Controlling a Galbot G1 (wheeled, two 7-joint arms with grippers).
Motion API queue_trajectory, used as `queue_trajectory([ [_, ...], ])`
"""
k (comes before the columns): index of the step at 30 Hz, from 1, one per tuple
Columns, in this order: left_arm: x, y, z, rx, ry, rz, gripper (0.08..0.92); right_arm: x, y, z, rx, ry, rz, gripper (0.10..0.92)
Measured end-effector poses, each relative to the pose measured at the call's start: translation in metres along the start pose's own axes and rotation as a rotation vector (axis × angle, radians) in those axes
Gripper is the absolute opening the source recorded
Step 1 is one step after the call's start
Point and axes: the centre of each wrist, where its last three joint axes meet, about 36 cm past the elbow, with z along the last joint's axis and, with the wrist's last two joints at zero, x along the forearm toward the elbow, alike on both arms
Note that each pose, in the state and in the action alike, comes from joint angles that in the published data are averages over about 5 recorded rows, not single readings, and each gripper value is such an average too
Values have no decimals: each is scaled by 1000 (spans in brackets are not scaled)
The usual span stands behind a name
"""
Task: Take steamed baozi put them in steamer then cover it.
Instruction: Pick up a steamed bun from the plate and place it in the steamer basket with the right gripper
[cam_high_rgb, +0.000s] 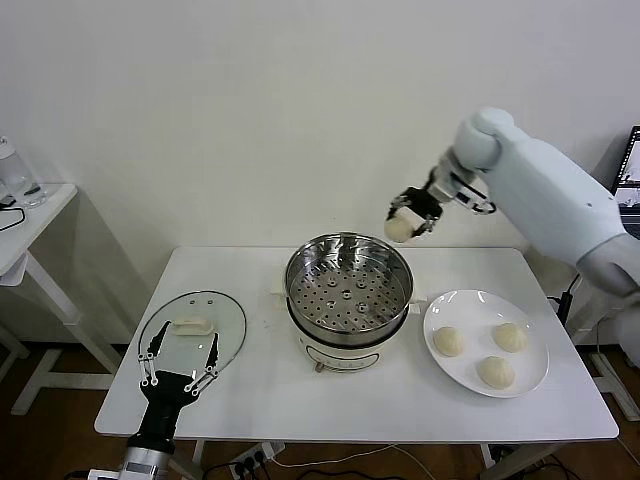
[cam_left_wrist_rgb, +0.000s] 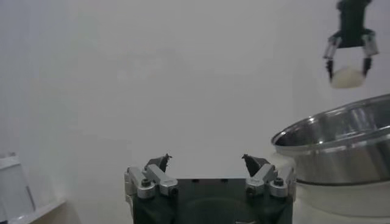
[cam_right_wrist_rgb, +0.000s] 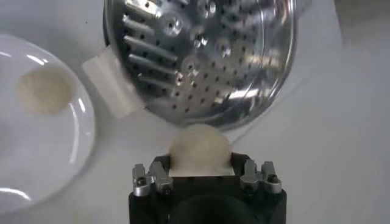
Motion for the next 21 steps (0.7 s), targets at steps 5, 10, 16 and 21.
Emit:
queue_trajectory([
  [5, -1, 0, -2, 5, -9, -2, 823, -21, -30, -15, 95, -6, -31, 671],
  [10, -1, 1, -2, 4, -16, -6, 823, -46, -49, -26, 144, -11, -55, 670],
  [16, -2, 2, -3, 3, -22, -11, 823, -74, -61, -35, 170, -20, -81, 670],
  [21, -2, 2, -4, 5, -23, -15, 823, -94, -68, -41, 179, -32, -94, 670],
])
